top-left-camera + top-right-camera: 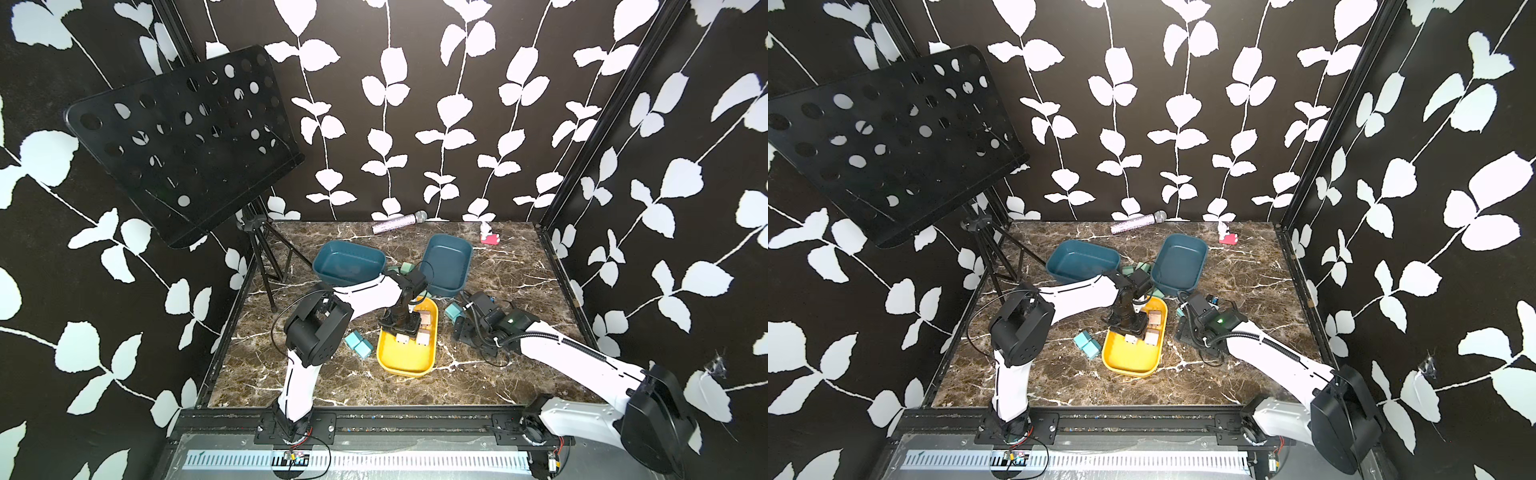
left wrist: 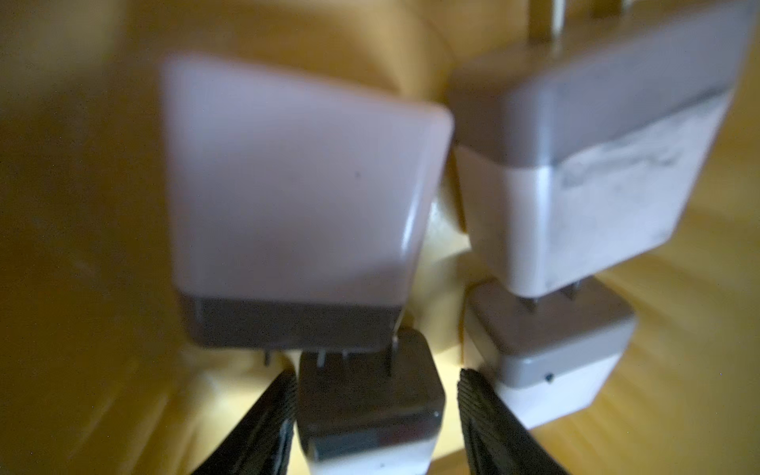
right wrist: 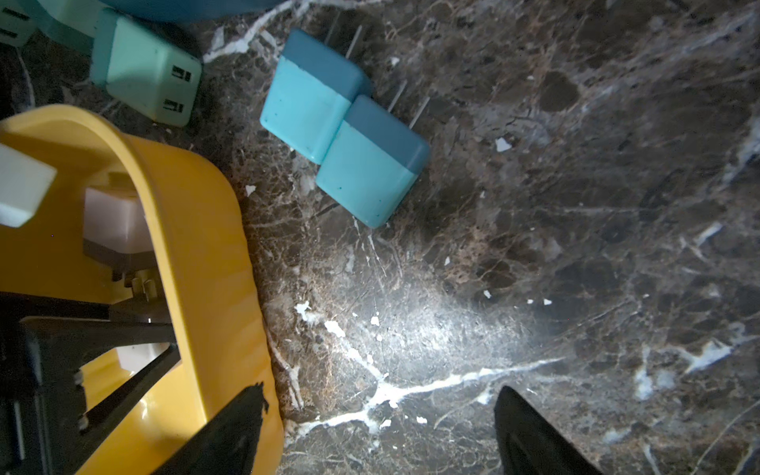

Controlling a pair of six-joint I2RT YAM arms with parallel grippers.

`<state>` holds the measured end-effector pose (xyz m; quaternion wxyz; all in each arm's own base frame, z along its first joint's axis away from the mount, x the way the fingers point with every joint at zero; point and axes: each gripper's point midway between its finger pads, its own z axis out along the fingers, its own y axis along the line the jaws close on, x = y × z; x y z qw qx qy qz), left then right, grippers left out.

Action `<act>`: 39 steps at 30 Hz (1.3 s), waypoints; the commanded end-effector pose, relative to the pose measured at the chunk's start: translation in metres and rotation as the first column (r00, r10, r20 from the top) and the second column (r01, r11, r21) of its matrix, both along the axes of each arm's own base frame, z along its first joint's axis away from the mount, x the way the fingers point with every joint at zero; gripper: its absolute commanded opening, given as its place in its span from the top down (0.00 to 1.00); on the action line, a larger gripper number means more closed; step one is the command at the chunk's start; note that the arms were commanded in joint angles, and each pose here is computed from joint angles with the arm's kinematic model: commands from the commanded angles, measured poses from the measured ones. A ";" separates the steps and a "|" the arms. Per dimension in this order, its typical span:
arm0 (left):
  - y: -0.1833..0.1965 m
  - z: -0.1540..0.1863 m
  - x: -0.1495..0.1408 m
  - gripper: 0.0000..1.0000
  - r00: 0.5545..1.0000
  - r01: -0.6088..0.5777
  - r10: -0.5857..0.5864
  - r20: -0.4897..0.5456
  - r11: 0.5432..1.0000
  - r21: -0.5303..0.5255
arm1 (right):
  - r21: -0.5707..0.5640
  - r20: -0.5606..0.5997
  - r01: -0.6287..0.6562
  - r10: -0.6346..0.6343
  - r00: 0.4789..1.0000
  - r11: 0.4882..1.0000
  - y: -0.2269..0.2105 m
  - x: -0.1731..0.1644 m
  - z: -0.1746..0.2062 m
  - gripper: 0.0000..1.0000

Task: Place the plugs by color into the storage box
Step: Place the plug in the storage box, then pick up the storage box at the center of the board.

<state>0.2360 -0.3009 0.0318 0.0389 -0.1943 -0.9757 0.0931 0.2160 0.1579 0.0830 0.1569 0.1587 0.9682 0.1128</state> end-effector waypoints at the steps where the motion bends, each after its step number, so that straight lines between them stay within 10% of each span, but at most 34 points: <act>1: 0.001 0.042 0.007 0.35 0.999 -0.009 0.011 0.046 0.999 -0.042 | 0.019 0.028 -0.005 0.005 1.000 1.000 0.011 0.010 0.011 0.14; 12: 0.062 0.134 0.059 0.32 0.970 -0.165 0.186 0.155 0.976 -0.141 | 0.036 0.041 -0.047 0.046 0.998 0.998 0.039 0.034 0.020 0.14; 19: 0.101 0.116 0.041 0.30 0.981 -0.156 0.163 0.109 0.985 -0.074 | 0.043 -0.012 -0.129 0.130 0.991 0.991 0.076 0.045 0.006 0.20; 30: 0.086 0.067 0.020 0.33 0.973 -0.232 0.232 -0.017 0.960 -0.154 | 0.031 -0.110 -0.152 0.154 0.982 0.988 0.094 0.041 -0.024 0.49; 39: 0.058 0.064 0.018 0.39 0.987 -0.161 0.160 -0.023 0.968 -0.194 | 0.043 -0.119 -0.149 0.153 0.981 0.988 0.094 0.036 -0.029 0.53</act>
